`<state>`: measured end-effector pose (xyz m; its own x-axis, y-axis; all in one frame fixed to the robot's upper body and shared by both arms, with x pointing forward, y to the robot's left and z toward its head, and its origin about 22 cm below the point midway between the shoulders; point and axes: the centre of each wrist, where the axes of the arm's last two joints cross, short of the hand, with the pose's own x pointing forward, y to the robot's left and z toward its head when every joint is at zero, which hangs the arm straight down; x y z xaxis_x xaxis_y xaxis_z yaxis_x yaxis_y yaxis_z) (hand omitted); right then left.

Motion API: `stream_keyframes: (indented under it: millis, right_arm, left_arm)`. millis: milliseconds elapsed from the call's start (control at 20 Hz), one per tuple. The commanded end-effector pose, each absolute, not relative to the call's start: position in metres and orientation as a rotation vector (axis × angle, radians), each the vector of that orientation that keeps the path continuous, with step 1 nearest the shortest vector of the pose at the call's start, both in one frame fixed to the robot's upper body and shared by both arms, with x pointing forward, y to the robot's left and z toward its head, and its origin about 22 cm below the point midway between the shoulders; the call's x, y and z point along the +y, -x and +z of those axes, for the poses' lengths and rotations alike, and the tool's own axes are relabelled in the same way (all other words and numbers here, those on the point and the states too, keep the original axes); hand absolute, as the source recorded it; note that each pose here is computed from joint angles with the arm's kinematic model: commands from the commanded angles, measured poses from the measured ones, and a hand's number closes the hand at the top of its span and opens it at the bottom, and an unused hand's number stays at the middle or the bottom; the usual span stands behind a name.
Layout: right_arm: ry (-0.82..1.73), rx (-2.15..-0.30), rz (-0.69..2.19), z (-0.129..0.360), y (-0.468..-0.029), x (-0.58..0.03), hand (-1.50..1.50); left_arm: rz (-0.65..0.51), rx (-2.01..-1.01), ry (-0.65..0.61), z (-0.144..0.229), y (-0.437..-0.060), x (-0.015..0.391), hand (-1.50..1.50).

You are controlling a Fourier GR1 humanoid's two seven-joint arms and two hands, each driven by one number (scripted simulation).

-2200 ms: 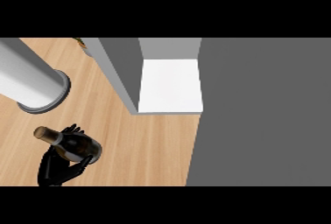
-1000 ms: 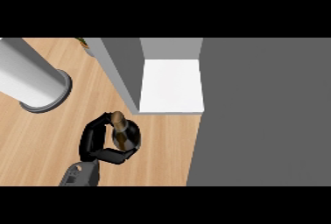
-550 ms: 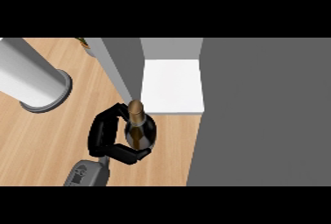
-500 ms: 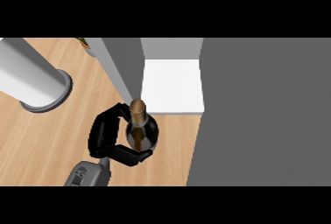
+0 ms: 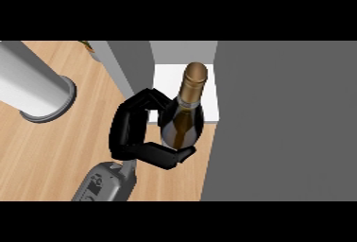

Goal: Pick up the wine, place it into the cabinet and close the cabinet

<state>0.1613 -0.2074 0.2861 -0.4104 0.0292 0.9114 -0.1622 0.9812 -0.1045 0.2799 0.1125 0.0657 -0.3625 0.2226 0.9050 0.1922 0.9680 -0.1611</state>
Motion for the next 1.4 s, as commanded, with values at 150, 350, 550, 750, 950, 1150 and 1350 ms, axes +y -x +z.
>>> stream_keyframes:
  millis: [150, 350, 550, 750, 950, 1150, 1350]
  right_arm:
    - [-0.179, -1.986, 0.279, 0.287, -0.120, -0.217, -1.50]
    - [-0.171, -1.983, 0.247, 0.290, -0.157, -0.211, -1.50]
    - [-0.187, -1.989, 0.257, 0.283, -0.141, -0.214, -1.50]
    - [-0.187, -1.982, 0.240, 0.286, -0.147, -0.217, -1.50]
    - [-0.163, -1.992, 0.246, 0.295, -0.150, -0.219, -1.50]
    - [-0.160, -1.984, 0.243, 0.286, -0.143, -0.220, -1.50]
    - [-0.173, -1.986, 0.259, 0.290, -0.144, -0.214, -1.50]
  left_arm:
    - [0.070, -1.943, 0.245, 0.117, -0.305, 0.087, 1.50]
    - [0.085, -1.894, 0.237, 0.142, -0.317, 0.072, 1.50]
    - [0.068, -1.929, 0.178, 0.126, -0.331, 0.070, 1.50]
    - [-0.010, -1.964, 0.075, 0.128, -0.352, 0.069, 1.50]
    - [-0.059, -1.988, 0.032, 0.115, -0.355, 0.062, 1.50]
    - [-0.056, -1.992, 0.005, 0.105, -0.361, 0.059, 1.50]
    - [-0.047, -1.942, 0.019, 0.068, -0.349, 0.065, 1.50]
